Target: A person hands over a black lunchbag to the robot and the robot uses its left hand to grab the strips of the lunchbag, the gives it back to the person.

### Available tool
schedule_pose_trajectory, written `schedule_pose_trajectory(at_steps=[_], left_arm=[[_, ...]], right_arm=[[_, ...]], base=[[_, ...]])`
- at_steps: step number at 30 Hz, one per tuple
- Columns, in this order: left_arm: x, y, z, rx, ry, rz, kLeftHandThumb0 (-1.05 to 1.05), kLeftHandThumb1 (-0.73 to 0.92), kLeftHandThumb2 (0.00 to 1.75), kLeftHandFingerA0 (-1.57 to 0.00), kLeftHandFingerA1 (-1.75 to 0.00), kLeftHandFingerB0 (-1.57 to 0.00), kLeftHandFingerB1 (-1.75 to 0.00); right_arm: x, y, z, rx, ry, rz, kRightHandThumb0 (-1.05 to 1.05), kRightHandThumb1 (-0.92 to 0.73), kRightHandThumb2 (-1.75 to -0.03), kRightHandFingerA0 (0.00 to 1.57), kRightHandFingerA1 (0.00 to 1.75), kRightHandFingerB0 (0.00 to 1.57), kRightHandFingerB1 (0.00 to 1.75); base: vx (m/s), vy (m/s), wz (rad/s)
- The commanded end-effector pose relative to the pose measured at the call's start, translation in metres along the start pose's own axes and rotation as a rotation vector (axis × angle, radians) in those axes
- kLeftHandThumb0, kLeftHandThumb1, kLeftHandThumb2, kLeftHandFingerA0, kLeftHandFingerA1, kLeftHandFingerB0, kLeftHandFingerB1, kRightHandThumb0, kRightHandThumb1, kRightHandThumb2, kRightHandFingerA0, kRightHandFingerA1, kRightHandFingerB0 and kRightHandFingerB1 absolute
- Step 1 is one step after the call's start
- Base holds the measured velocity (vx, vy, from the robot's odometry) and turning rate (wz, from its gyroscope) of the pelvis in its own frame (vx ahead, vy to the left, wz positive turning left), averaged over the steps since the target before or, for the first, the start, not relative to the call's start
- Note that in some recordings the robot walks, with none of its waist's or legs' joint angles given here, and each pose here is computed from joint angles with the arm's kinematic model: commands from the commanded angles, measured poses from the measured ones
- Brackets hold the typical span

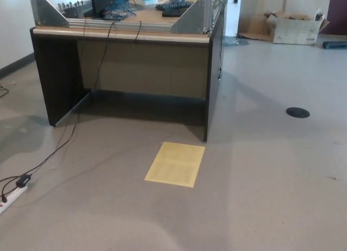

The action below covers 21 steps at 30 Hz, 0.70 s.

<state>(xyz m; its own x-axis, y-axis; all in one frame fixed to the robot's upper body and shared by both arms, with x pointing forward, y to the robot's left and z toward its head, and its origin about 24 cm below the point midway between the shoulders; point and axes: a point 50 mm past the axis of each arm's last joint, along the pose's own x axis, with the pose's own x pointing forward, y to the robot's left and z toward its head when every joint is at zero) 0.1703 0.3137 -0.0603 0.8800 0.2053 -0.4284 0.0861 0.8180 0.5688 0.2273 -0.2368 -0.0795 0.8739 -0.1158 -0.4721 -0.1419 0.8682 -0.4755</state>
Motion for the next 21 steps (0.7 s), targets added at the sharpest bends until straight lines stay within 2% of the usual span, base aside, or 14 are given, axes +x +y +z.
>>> schedule_pose_trajectory(at_steps=[1, 3, 4, 5, 7, 10, 11, 12, 15, 17, 21], left_arm=[[-0.004, 0.054, 0.055, 0.035, -0.452, 0.137, -0.70, 0.44, 0.77, -0.06, -0.39, -0.01, -0.26], [-0.003, 0.063, 0.070, 0.009, -0.509, 0.150, -0.67, 0.43, 0.80, -0.04, -0.33, -0.06, -0.26], [-0.004, 0.073, 0.087, 0.000, -0.577, 0.142, -0.74, 0.46, 0.79, -0.09, -0.25, -0.09, -0.17], [-0.005, 0.080, 0.098, 0.018, -0.613, 0.141, -0.74, 0.47, 0.81, -0.07, -0.24, -0.08, -0.17], [-0.009, 0.094, 0.121, 0.047, -0.688, 0.154, -0.66, 0.43, 0.81, -0.03, -0.26, -0.04, -0.22], [-0.018, 0.115, 0.158, 0.096, -0.784, 0.168, -0.66, 0.44, 0.81, -0.02, -0.22, -0.02, -0.19], [-0.021, 0.120, 0.169, 0.106, -0.812, 0.173, -0.68, 0.44, 0.81, -0.04, -0.19, -0.04, -0.18], [-0.026, 0.128, 0.186, 0.118, -0.863, 0.188, -0.66, 0.43, 0.80, -0.03, -0.25, -0.08, -0.23], [-0.039, 0.144, 0.225, 0.181, -0.977, 0.245, -0.79, 0.50, 0.80, -0.12, -0.21, -0.12, -0.20], [-0.051, 0.153, 0.252, 0.202, -1.042, 0.249, -0.68, 0.44, 0.83, -0.02, -0.21, -0.07, -0.23], [-0.069, 0.161, 0.289, 0.224, -1.161, 0.234, -0.68, 0.44, 0.81, -0.04, -0.20, -0.09, -0.23]], right_arm=[[0.002, -0.009, 0.025, -0.034, -0.229, -0.083, -0.63, -0.57, -0.97, 0.35, 0.57, 0.17, 0.46], [0.003, -0.010, 0.027, -0.032, -0.237, -0.088, -0.63, -0.57, -0.97, 0.35, 0.57, 0.17, 0.46], [0.003, -0.010, 0.027, -0.037, -0.238, -0.090, -0.63, -0.57, -0.97, 0.35, 0.57, 0.17, 0.46], [0.003, -0.011, 0.027, -0.038, -0.239, -0.090, -0.63, -0.57, -0.97, 0.34, 0.57, 0.16, 0.46], [0.004, -0.011, 0.027, -0.041, -0.242, -0.087, -0.63, -0.57, -0.97, 0.35, 0.57, 0.17, 0.46], [0.004, -0.010, 0.027, -0.044, -0.242, -0.085, -0.62, -0.57, -0.97, 0.35, 0.57, 0.17, 0.46], [0.004, -0.010, 0.027, -0.049, -0.243, -0.086, -0.61, -0.57, -0.98, 0.35, 0.57, 0.17, 0.46], [0.004, -0.011, 0.027, -0.050, -0.247, -0.086, -0.60, -0.56, -0.97, 0.35, 0.57, 0.17, 0.47], [0.004, -0.011, 0.028, -0.046, -0.247, -0.080, -0.61, -0.57, -0.97, 0.35, 0.57, 0.17, 0.46], [0.004, -0.011, 0.029, -0.054, -0.252, -0.083, -0.62, -0.57, -0.97, 0.35, 0.57, 0.18, 0.47], [0.004, -0.011, 0.027, -0.061, -0.251, -0.083, -0.59, -0.56, -0.98, 0.36, 0.58, 0.17, 0.47]], base=[[0.00, 0.000, 0.00], [0.00, 0.000, 0.00], [0.00, 0.000, 0.00], [0.00, 0.000, 0.00], [0.00, 0.000, 0.00], [0.00, 0.000, 0.00], [0.00, 0.000, 0.00], [0.00, 0.000, 0.00], [0.00, 0.000, 0.00], [0.00, 0.000, 0.00], [0.00, 0.000, 0.00]])
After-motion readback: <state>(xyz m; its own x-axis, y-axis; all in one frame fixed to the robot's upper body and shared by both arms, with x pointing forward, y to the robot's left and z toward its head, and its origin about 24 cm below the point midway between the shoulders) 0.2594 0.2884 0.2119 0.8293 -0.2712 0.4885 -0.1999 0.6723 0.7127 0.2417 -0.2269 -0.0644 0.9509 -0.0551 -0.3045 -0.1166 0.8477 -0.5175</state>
